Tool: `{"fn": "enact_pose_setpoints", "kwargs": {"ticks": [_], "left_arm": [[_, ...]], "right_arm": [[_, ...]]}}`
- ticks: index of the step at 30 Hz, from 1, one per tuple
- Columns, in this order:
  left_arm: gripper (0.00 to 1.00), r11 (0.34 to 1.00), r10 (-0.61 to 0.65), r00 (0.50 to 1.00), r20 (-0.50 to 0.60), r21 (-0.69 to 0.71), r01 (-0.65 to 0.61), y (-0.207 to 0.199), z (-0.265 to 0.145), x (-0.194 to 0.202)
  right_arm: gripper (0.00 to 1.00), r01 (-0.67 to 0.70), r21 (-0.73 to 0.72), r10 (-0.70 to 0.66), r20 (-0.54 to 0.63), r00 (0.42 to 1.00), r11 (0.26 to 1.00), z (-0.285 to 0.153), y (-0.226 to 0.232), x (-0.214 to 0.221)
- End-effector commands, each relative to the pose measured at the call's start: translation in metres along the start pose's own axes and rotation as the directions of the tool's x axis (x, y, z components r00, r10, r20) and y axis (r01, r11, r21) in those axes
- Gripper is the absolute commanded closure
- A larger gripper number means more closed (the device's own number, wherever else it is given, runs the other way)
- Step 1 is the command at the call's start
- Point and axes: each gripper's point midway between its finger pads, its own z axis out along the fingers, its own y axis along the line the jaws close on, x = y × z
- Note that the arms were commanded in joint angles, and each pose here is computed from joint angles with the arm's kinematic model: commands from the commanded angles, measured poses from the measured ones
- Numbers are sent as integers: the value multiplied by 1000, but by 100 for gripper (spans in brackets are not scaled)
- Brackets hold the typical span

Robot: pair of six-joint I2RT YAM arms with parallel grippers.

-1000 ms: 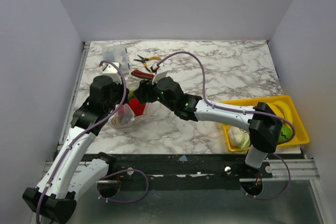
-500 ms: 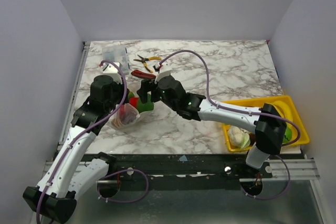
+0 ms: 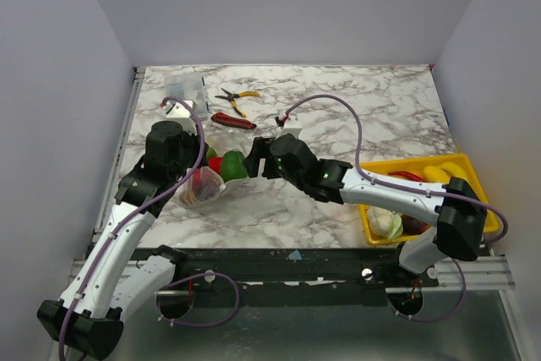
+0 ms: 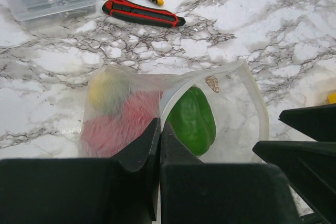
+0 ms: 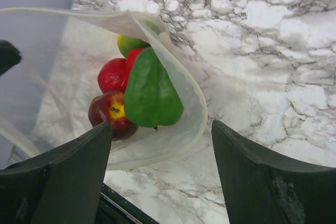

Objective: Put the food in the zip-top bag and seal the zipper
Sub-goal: Place the fake vegetable in the zipper food storage bag, then adjust the zipper food storage bag at the center of the board.

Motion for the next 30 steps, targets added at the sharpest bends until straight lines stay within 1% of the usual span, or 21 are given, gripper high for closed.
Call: {"fn": "enact_pose_setpoints", "kwargs": {"ticks": [1, 6, 10, 14, 16, 17, 20, 22, 25, 28, 30], "left_arm": [[100, 1000, -4, 1000, 29, 7, 4, -1, -1, -7], [100, 1000, -4, 999, 35, 9, 4, -1, -2, -7], [100, 1000, -4, 999, 36, 14, 4, -2, -3, -8], [100, 1000, -4, 999, 40, 15, 4, -2, -4, -9], [100, 1000, -4, 999, 44, 16, 3, -2, -5, -9], [100, 1000, -2, 999, 47, 16, 2, -2, -5, -10], [100, 1000, 0, 997, 73, 2, 0, 1, -10, -15], [100, 1000, -6, 995, 95, -9, 7, 3, -20, -22], [100, 999, -45, 990, 135, -5, 46, 1, -46, -39], [100, 998, -63, 991, 115, 2, 63, -1, -53, -38], [100, 998, -58, 996, 68, 15, 57, -3, -40, -23]], "right_arm": [[23, -93, 107, 98, -39, 994, 990, 14, -26, 24], [31, -108, 120, 116, -59, 991, 987, 25, -25, 33], [43, -101, 78, 106, -67, 992, 992, 28, -15, 31], [73, -90, -17, 88, -57, 994, 996, 30, 7, 20], [94, -78, -56, 75, -48, 996, 995, 29, 20, 9], [100, -73, -67, 71, -35, 997, 995, 27, 25, 1], [100, -77, -110, 78, 5, 997, 991, 16, 39, -22], [100, -90, -164, 92, 3, 996, 982, 5, 53, -32], [100, -127, -237, 126, -20, 992, 963, -10, 69, -38], [100, -173, -299, 173, -26, 985, 938, -16, 79, -39], [100, -176, -294, 178, -20, 984, 939, -11, 77, -36]]}}
